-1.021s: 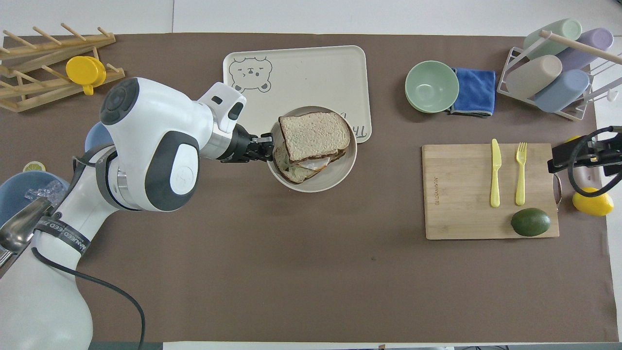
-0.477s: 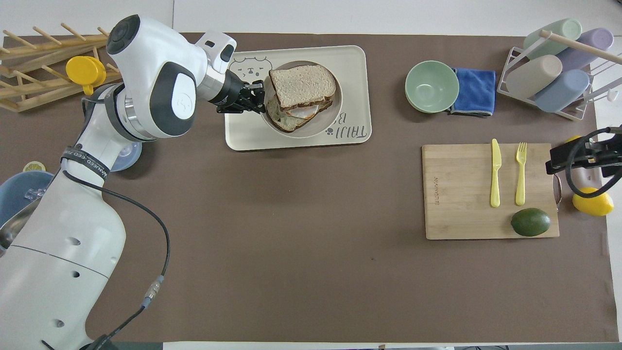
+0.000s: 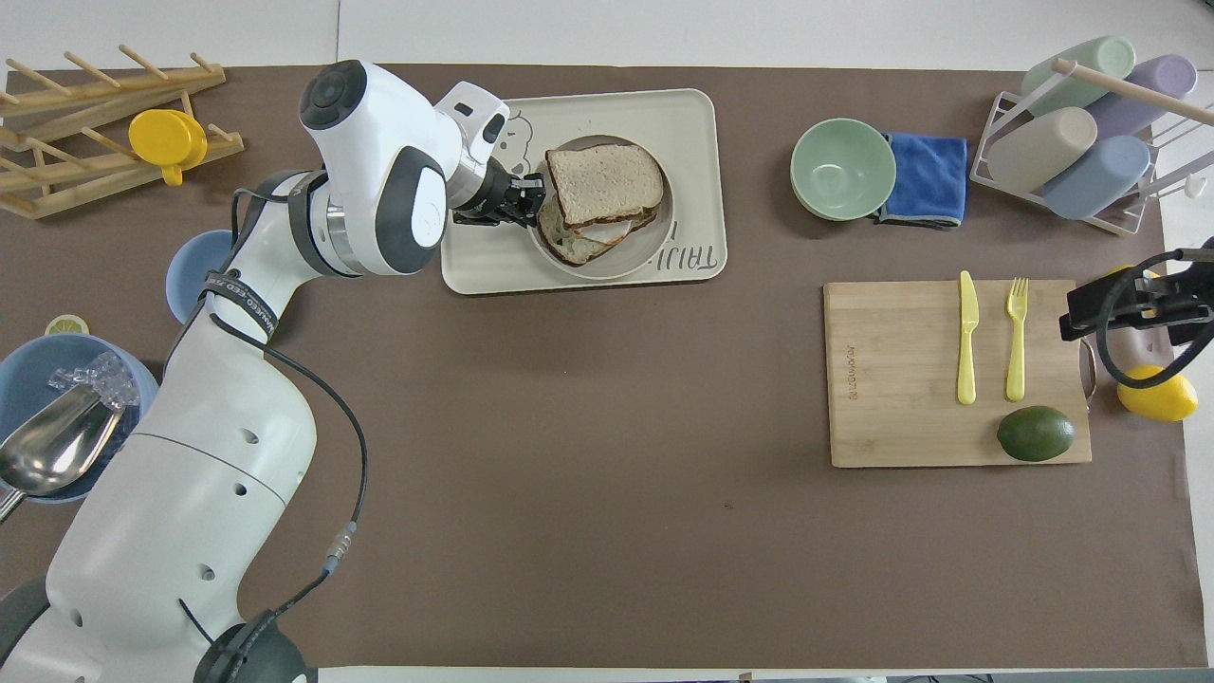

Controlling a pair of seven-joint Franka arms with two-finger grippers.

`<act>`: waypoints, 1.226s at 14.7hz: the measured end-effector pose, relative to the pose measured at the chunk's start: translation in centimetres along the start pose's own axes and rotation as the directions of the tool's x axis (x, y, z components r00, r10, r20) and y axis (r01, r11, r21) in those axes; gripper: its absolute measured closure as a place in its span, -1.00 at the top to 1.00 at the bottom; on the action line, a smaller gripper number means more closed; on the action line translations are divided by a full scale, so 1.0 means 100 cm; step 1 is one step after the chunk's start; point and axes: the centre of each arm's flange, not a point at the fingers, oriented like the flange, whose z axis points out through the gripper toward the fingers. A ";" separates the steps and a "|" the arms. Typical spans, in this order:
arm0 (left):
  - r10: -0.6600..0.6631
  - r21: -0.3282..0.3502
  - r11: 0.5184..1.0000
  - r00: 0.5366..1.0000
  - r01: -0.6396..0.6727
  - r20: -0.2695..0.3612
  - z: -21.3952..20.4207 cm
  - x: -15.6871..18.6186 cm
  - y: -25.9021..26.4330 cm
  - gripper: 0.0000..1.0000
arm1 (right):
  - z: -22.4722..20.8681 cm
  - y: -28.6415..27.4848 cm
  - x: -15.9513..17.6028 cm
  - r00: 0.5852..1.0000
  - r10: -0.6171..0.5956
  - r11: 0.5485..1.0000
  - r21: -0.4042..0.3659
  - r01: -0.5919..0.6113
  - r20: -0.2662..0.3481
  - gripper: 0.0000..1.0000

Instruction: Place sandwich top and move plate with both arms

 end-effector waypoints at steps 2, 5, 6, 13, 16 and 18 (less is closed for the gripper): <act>0.005 0.005 1.000 1.000 -0.005 -0.004 -0.002 0.001 0.000 -0.93 | 0.000 0.000 0.000 1.000 0.000 1.000 0.000 0.000 0.000 1.00; 0.005 0.006 1.000 1.000 -0.005 -0.004 -0.002 0.002 -0.002 -0.93 | 0.000 0.000 0.000 1.000 0.001 1.000 0.000 -0.001 0.000 1.00; 0.009 0.006 1.000 1.000 -0.009 -0.003 -0.002 0.002 -0.002 -0.93 | 0.000 0.000 0.000 1.000 0.001 1.000 0.000 -0.001 0.000 1.00; 0.020 0.005 1.000 1.000 -0.020 -0.005 -0.008 0.005 -0.004 -0.16 | 0.000 0.000 0.000 1.000 0.001 1.000 0.000 -0.001 0.000 1.00; 0.018 0.001 1.000 1.000 -0.018 -0.005 -0.029 0.010 -0.012 0.46 | 0.000 0.000 0.000 1.000 0.001 1.000 0.000 -0.001 0.000 1.00; 0.015 -0.001 1.000 1.000 -0.015 -0.003 -0.046 0.012 -0.019 0.89 | 0.000 0.000 0.000 1.000 0.001 1.000 0.000 -0.001 0.000 1.00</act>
